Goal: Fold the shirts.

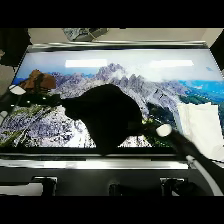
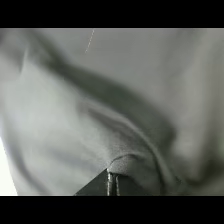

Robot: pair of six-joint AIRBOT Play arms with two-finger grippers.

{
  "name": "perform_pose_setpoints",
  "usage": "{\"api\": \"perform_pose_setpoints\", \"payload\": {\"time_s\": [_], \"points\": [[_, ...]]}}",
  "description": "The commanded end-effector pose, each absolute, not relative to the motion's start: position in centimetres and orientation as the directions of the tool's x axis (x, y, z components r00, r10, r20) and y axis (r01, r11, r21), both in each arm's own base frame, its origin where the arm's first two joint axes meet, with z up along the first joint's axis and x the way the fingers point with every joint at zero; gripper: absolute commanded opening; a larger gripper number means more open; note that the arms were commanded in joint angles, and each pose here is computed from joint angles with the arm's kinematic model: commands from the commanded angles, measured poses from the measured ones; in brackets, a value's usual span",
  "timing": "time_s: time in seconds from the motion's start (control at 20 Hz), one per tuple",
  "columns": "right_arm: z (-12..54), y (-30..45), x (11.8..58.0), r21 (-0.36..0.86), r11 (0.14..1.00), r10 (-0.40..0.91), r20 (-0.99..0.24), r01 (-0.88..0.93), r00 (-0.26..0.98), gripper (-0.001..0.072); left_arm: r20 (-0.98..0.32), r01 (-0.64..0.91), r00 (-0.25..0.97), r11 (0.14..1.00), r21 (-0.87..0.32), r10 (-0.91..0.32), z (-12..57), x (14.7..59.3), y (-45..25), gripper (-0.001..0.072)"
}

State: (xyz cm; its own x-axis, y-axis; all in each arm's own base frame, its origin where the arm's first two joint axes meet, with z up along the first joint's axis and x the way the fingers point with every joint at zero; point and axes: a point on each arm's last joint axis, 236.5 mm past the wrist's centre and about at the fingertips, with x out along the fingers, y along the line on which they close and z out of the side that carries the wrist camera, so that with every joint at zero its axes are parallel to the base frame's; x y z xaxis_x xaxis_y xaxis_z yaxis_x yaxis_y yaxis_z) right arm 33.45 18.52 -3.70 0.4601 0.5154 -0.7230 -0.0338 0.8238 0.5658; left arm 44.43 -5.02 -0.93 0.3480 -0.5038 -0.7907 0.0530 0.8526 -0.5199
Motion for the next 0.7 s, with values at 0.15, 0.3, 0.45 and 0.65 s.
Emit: {"api": "perform_pose_setpoints", "payload": {"time_s": [0.15, 0.3, 0.45, 0.65], "points": [[1.8, 1.3, 38.5, 0.277, 0.959, 0.168, -0.737, 0.066, 0.655, 0.0045, -0.778, -0.026, 0.050, 0.778, -0.628, -0.626, -3.5, 33.6, -7.7, 0.0032], [-1.6, 3.8, 36.8, 0.272, 0.962, 0.234, -0.815, -0.006, 0.529, 0.0046, -0.734, -0.071, -0.016, 0.732, -0.677, -0.679, -6.2, 29.7, -11.8, 0.0032], [-3.6, 5.7, 35.9, 0.260, 0.962, 0.269, -0.850, -0.083, 0.453, 0.0054, -0.679, -0.061, -0.001, 0.677, -0.733, -0.735, -5.7, 29.7, -14.7, 0.0032], [0.3, 3.3, 36.4, 0.222, 0.965, 0.261, -0.843, -0.136, 0.471, 0.0627, -0.641, 0.003, 0.090, 0.644, -0.765, -0.763, -2.6, 32.6, -14.8, 0.0032]]}}
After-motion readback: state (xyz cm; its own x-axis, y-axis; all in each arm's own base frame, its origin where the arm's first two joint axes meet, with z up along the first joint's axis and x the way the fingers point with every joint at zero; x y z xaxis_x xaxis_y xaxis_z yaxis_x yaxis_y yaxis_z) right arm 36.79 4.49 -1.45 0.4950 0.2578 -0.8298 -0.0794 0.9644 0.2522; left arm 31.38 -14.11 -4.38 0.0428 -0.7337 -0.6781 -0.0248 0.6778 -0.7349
